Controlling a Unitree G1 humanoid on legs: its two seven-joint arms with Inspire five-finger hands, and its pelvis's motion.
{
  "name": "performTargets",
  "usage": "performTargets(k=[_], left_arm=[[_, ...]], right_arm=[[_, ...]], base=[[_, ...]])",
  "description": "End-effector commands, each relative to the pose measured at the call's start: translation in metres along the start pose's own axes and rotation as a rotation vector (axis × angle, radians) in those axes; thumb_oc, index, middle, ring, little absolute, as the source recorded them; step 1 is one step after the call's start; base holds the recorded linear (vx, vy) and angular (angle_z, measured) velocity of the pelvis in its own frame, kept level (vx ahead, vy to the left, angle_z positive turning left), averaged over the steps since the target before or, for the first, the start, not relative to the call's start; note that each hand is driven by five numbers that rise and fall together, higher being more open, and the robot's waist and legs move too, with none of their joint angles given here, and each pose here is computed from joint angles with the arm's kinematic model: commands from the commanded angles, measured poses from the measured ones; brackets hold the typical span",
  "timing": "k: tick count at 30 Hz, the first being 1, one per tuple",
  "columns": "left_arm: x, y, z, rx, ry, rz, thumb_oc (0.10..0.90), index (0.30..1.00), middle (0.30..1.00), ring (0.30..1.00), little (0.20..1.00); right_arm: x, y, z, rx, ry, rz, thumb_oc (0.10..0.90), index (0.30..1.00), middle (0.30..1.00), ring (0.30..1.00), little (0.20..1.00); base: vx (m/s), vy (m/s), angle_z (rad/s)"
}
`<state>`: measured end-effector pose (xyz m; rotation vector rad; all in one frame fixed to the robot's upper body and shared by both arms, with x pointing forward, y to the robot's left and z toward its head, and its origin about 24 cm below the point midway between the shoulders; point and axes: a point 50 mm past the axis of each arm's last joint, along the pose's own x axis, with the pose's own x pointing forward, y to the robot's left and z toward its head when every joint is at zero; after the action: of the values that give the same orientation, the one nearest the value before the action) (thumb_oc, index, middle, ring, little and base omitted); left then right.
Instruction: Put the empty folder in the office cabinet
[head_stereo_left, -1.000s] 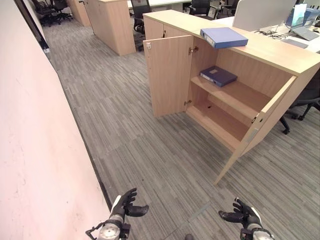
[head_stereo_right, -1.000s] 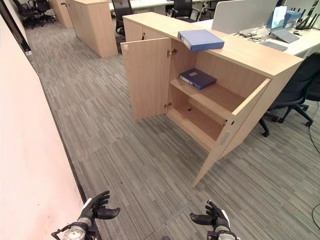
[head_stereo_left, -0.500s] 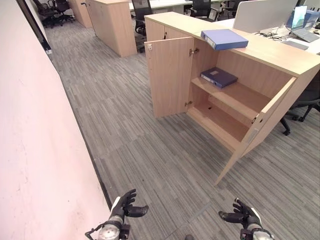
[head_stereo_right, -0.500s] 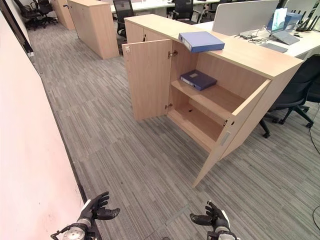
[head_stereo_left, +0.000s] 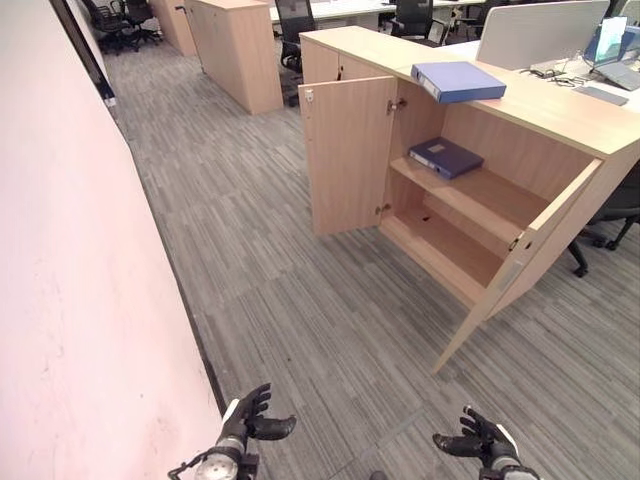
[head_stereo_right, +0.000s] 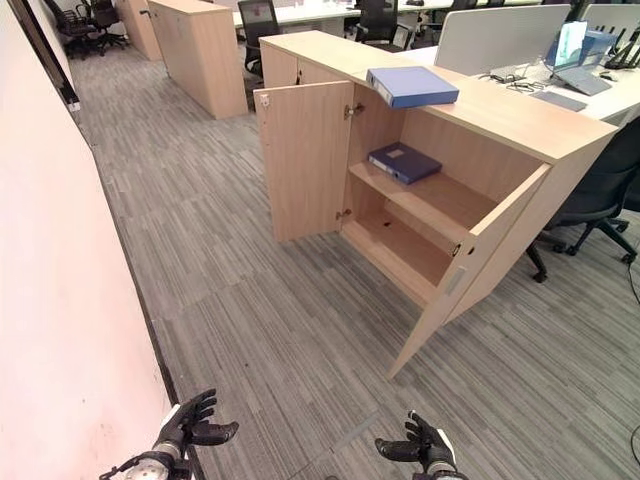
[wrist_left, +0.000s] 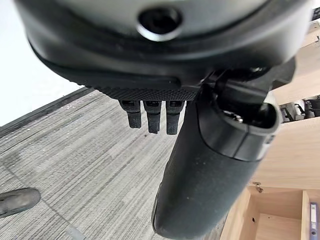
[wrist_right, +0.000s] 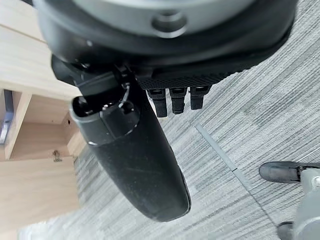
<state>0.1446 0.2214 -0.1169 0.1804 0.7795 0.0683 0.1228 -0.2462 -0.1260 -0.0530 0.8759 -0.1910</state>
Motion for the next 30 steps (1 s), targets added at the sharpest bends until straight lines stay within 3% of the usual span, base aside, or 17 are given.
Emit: performTargets(k=[1, 11, 18, 24, 30], left_arm=[[0.012, 0.015, 0.048, 0.002, -0.184, 0.022, 0.8, 0.9, 0.9, 0.9, 0.9], [0.013, 0.006, 0.046, 0.001, -0.17, -0.004, 0.8, 0.9, 0.9, 0.9, 0.9], [0.014, 0.005, 0.044, -0.012, -0.163, 0.008, 0.8, 0.9, 0.9, 0.9, 0.9], [0.014, 0.006, 0.042, 0.039, -0.152, -0.001, 0.8, 0.9, 0.9, 0.9, 0.9], [0.017, 0.013, 0.055, 0.052, -0.193, 0.02, 0.8, 0.9, 0.9, 0.9, 0.9]], right_arm=[[0.008, -0.012, 0.045, -0.069, -0.165, -0.003, 0.8, 0.9, 0.9, 0.9, 0.9], [0.009, -0.012, 0.072, -0.095, -0.256, -0.006, 0.8, 0.9, 0.9, 0.9, 0.9], [0.012, -0.01, 0.073, -0.07, -0.252, -0.025, 0.8, 0.9, 0.9, 0.9, 0.9], [0.011, -0.005, 0.049, -0.057, -0.171, -0.012, 0.8, 0.9, 0.9, 0.9, 0.9], [0.016, 0.011, 0.06, -0.053, -0.193, 0.033, 0.8, 0.9, 0.9, 0.9, 0.9]], base=[[-0.12, -0.141, 0.16], [0.1, -0.036, 0.49], [0.33, 0.067, -0.15], [0.37, 0.164, -0.02], [0.35, 0.16, -0.24]])
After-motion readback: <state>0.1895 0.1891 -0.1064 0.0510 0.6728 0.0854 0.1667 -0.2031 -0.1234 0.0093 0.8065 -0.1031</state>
